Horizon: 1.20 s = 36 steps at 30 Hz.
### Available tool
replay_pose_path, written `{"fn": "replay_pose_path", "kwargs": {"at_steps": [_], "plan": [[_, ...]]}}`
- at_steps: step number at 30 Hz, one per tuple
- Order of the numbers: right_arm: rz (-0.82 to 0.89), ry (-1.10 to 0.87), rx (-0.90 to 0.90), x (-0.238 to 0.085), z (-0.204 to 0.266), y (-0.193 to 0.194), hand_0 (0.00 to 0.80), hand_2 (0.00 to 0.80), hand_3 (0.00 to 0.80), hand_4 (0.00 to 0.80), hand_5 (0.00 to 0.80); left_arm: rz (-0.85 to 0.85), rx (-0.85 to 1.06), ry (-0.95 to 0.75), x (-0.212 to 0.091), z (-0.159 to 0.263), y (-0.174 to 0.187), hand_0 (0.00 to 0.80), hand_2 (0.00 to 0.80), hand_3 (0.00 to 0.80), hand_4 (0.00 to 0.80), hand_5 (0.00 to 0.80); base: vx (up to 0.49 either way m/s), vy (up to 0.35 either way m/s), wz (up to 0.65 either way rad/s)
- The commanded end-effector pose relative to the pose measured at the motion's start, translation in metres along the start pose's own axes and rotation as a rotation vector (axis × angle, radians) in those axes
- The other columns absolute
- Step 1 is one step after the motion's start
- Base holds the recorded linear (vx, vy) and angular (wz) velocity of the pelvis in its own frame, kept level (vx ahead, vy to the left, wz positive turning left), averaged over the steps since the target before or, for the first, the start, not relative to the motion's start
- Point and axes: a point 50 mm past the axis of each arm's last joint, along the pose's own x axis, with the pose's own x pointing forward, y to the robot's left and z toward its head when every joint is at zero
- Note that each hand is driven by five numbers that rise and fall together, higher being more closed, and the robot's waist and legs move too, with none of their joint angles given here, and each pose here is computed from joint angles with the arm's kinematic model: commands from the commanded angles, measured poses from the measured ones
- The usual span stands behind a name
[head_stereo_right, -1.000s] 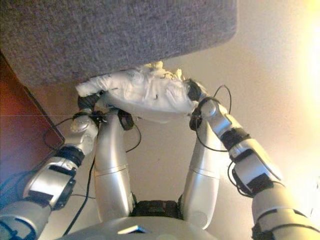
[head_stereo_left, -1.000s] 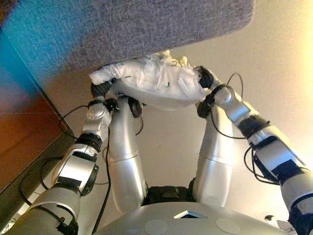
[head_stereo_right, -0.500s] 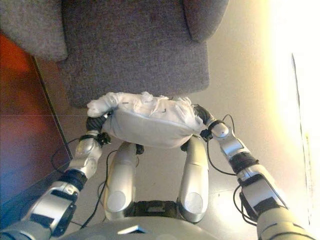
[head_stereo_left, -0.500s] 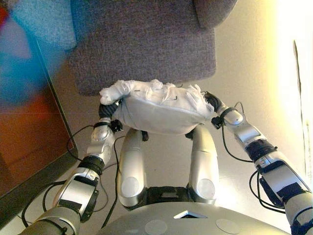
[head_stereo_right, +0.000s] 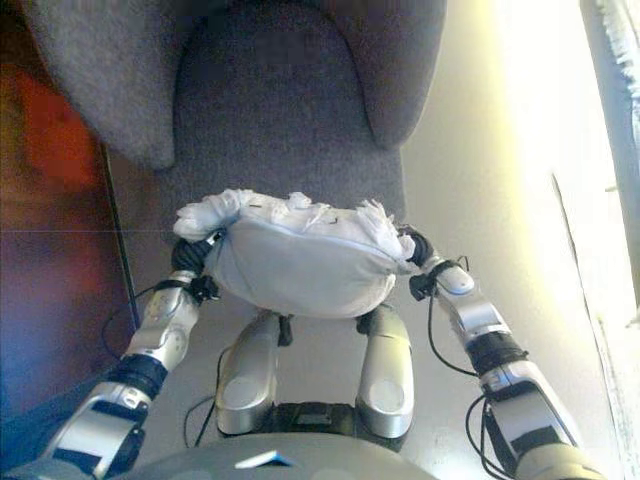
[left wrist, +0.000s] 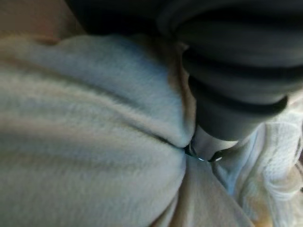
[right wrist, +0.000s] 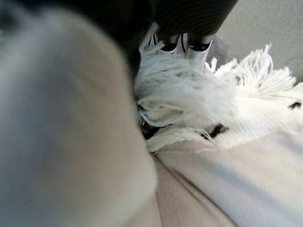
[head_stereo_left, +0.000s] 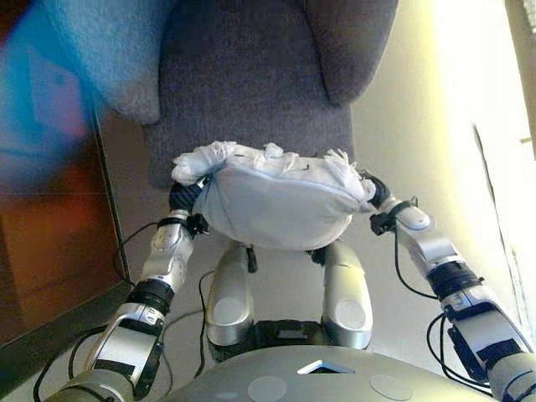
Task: Pick up the cushion and take it to the sofa
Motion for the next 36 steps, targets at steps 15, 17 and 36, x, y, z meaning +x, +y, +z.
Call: {"fn": "replay_pose_path", "kwargs": {"at_steps": [15,17,36], "plan": [[0.058,-0.172,0.355,-0.018,0.003,0.051,0.800,0.800,0.800,0.800,0.800,-0.068,-0.046,-0.073,-0.025,0.019,-0.006,0.800,0.800,0.800,0.800,0.800,0.133,-0.074,-0.08],[0.053,-0.171,0.352,-0.019,0.003,0.047,0.800,0.800,0.800,0.800,0.800,-0.055,-0.055,-0.063,-0.025,0.019,-0.004,0.800,0.800,0.800,0.800,0.800,0.040,-0.067,-0.13],[-0.024,-0.191,0.436,-0.003,0.012,0.045,0.800,0.800,0.800,0.800,0.800,-0.061,0.049,-0.077,-0.006,0.034,0.002,0.800,0.800,0.800,0.800,0.800,0.082,0.116,-0.07]]}}
